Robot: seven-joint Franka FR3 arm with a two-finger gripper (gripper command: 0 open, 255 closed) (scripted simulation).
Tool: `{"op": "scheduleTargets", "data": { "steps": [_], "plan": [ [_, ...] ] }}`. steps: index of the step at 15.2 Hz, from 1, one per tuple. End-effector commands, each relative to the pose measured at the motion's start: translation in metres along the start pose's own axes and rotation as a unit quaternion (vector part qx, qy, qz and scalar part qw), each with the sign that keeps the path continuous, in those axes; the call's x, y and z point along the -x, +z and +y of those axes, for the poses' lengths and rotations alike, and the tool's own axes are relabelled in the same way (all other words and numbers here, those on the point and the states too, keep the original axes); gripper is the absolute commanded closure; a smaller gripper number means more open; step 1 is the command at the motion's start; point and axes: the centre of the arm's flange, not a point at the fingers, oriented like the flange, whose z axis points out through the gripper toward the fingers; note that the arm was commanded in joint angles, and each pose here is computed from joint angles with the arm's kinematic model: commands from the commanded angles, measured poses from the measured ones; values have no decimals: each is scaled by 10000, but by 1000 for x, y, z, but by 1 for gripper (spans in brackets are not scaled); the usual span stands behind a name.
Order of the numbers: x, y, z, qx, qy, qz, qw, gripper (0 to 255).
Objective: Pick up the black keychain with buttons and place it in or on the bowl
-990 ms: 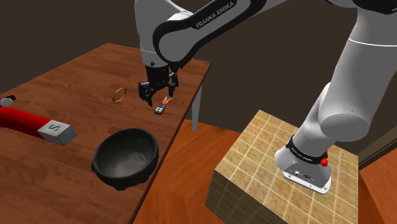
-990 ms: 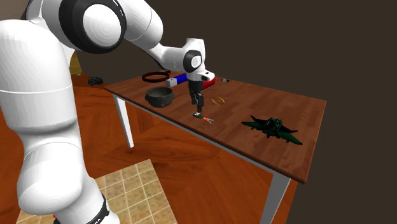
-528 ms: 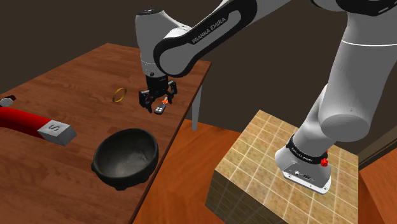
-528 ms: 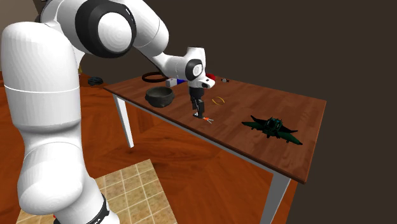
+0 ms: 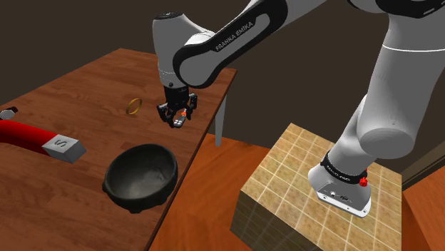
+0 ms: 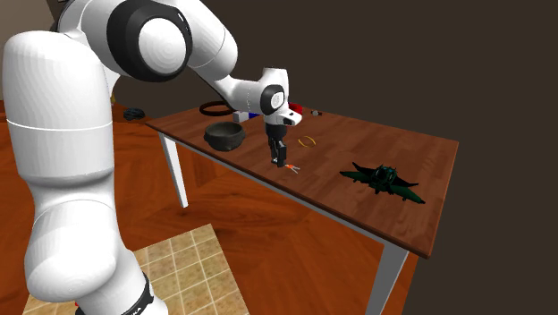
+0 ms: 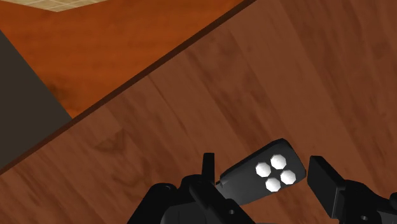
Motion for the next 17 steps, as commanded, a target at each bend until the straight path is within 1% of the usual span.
{"op": "scheduleTargets", "data": {
  "steps": [1,9,17],
  "plan": [
    [0,0,0,0,0,0,10000,255],
    [0,0,0,0,0,0,10000,255],
    [-1,-42,-1,0,0,0,10000,255]
  ]
}}
